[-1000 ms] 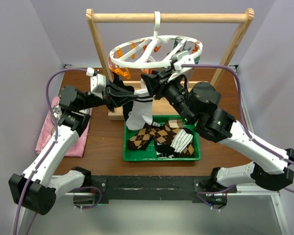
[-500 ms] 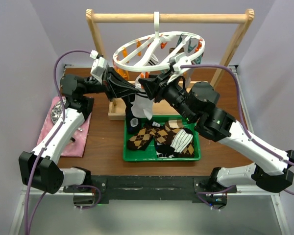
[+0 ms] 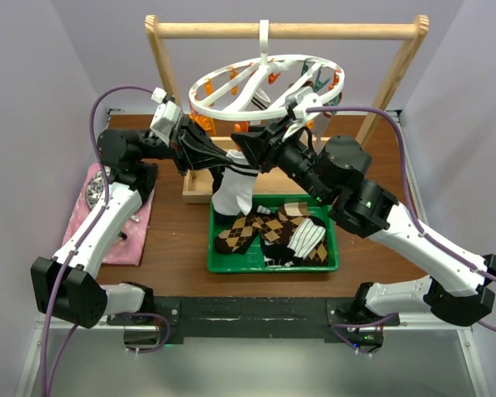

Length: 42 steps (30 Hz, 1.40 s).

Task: Clip the socks to the hanger
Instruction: Clamp the sock onto the hanger.

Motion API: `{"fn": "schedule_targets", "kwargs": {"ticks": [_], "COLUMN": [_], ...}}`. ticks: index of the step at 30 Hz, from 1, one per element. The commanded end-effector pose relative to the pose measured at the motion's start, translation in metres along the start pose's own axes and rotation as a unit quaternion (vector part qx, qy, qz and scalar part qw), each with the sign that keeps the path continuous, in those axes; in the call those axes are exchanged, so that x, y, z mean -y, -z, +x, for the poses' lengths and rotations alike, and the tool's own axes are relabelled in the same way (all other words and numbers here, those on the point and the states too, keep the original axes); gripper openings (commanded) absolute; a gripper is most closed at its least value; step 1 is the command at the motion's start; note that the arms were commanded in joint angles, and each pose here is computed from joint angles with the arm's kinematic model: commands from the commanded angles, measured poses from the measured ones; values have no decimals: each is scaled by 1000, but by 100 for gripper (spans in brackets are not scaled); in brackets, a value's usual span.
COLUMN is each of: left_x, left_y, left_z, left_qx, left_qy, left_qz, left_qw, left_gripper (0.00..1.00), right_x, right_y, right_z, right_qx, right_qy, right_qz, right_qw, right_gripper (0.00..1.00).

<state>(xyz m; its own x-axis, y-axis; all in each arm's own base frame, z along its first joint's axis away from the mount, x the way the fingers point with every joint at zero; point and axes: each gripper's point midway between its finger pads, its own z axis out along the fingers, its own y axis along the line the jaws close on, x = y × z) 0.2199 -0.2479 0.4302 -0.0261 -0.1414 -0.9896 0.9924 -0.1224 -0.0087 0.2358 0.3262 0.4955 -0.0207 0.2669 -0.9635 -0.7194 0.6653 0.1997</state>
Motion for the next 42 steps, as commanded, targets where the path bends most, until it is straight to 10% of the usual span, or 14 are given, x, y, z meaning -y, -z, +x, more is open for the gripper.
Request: {"fn": "schedule_targets", "kwargs": {"ticks": [1,42], "left_x": [6,6], "left_y": [0,-6], "left_z": [-21,-2], "left_qx": [13,13], "left_qy": [-35,-33], "left_qz": [-4,-4], "left_qw": [999,999], "left_gripper": [0,0], "right_x": [-19,-27], "right_y": [1,-2], "right_z": [-6,-8], "right_qx": [12,19], "right_qy": [-20,-38], "right_qz": [-44,-65], "right_qw": [999,997], "right_gripper": [10,9]}}
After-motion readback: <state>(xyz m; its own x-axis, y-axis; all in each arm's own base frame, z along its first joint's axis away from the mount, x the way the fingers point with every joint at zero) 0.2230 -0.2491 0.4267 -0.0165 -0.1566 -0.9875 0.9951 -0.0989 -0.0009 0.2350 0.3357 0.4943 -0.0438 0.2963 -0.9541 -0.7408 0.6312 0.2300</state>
